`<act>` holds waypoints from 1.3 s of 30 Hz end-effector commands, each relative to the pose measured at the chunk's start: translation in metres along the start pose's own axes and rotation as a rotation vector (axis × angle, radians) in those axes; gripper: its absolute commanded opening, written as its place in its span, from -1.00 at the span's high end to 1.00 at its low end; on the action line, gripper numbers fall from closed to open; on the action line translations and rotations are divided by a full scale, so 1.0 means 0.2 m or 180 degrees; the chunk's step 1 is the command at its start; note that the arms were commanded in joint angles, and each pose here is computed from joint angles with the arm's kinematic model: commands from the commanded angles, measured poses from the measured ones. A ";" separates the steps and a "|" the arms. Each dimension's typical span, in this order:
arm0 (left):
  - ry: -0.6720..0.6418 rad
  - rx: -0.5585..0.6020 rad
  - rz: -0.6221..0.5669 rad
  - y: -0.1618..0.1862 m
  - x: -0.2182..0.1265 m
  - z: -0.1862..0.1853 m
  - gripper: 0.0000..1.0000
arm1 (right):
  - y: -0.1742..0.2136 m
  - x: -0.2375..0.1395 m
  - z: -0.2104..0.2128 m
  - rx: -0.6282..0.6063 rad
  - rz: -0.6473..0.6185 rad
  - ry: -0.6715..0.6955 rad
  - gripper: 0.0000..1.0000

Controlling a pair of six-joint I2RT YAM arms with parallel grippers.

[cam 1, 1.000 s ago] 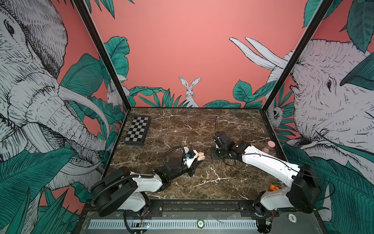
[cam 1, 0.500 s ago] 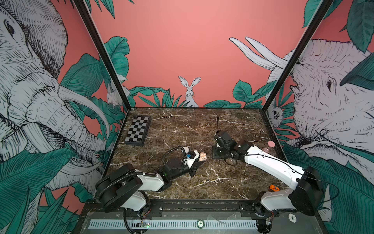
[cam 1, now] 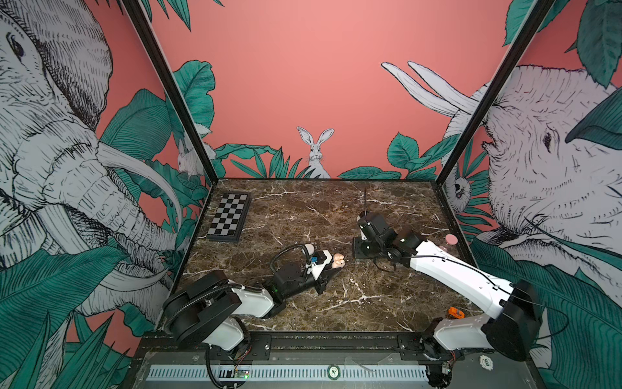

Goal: Insert the wireless bluetooth earbuds into the charging case

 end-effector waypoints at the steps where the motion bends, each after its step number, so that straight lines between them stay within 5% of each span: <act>1: 0.0035 -0.0066 -0.0180 -0.05 0.01 -0.01 1.00 | -0.05 -0.08 0.00 -0.0008 -0.0141 -0.0026 0.87; 23: 0.0045 -0.0512 -0.0162 -0.09 0.11 0.00 1.00 | -0.07 -0.13 0.07 0.0001 -0.0278 -0.0267 0.88; 32: -0.0205 -0.0350 -0.0088 -0.07 0.01 0.02 1.00 | 0.04 -0.04 0.02 0.0005 -0.0096 -0.0130 0.88; 39: -0.0437 -0.0178 -0.0226 -0.11 -0.07 0.04 1.00 | 0.09 0.09 -0.02 0.0043 0.0159 -0.0129 0.57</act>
Point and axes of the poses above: each gripper's point midway between its finger pads, its own x axis out along the fingers, its own z axis along the line the jaws close on, y = z × x, the point moved 5 cm from there along -x, back along the fingers, and after that the axes turned 12 degrees about -x, right-handed, at the moved point
